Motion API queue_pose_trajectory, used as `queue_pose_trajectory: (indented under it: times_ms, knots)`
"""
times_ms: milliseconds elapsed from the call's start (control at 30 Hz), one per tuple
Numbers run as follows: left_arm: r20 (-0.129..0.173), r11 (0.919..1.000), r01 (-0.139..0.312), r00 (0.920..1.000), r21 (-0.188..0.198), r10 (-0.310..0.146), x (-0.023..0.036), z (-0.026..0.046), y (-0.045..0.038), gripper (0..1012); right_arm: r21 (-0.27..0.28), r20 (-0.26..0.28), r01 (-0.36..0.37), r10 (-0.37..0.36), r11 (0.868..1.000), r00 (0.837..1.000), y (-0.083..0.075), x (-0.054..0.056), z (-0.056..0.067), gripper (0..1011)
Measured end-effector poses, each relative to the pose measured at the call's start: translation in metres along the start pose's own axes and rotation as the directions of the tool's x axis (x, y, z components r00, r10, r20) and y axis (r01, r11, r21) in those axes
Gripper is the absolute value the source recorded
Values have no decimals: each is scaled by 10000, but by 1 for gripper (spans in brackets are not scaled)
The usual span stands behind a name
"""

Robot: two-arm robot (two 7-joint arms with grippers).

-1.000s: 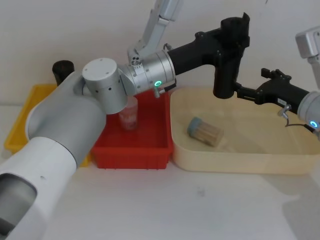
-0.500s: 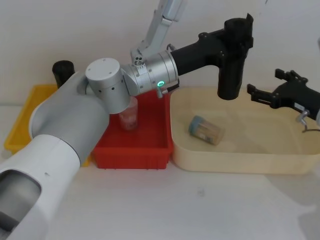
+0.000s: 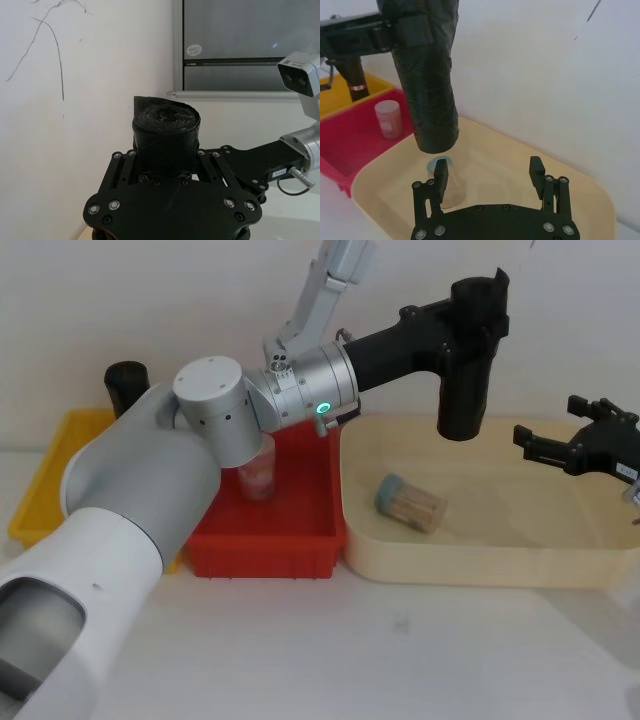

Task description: Pick up the garbage bag with the one hand and transfer it to the other hand.

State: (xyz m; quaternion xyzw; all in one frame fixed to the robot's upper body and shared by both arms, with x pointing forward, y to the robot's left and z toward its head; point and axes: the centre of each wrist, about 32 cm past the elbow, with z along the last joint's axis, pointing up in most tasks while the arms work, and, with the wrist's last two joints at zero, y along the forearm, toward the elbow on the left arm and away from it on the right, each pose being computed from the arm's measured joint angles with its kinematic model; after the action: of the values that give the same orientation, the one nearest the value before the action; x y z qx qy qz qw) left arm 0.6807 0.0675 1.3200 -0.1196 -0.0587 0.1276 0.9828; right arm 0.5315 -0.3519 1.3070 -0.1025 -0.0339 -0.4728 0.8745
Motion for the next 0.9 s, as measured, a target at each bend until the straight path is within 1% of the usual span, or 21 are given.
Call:
queue_pose_trajectory:
  times_ms: [267, 400, 567, 900]
  knots:
    - [-8, 10000, 3, 10000, -2, -3, 0, -3, -1, 460, 246, -503, -396, 408, 9989, 9979, -20, 12, 15, 1004]
    - [-8, 10000, 5, 10000, -4, -5, 1, -3, -2, 460, 473, -662, -529, 560, 9975, 9962, 7, 5, 56, 1004]
    - [-10, 10000, 11, 10000, -4, -11, 0, -3, -4, 460, 742, -762, -686, 743, 9949, 9943, 78, -22, 120, 1004]
    - [-11, 10000, 15, 10000, -2, -15, 1, -2, -5, 460, 903, -857, -994, 1072, 9909, 9905, 238, -60, 187, 1004]
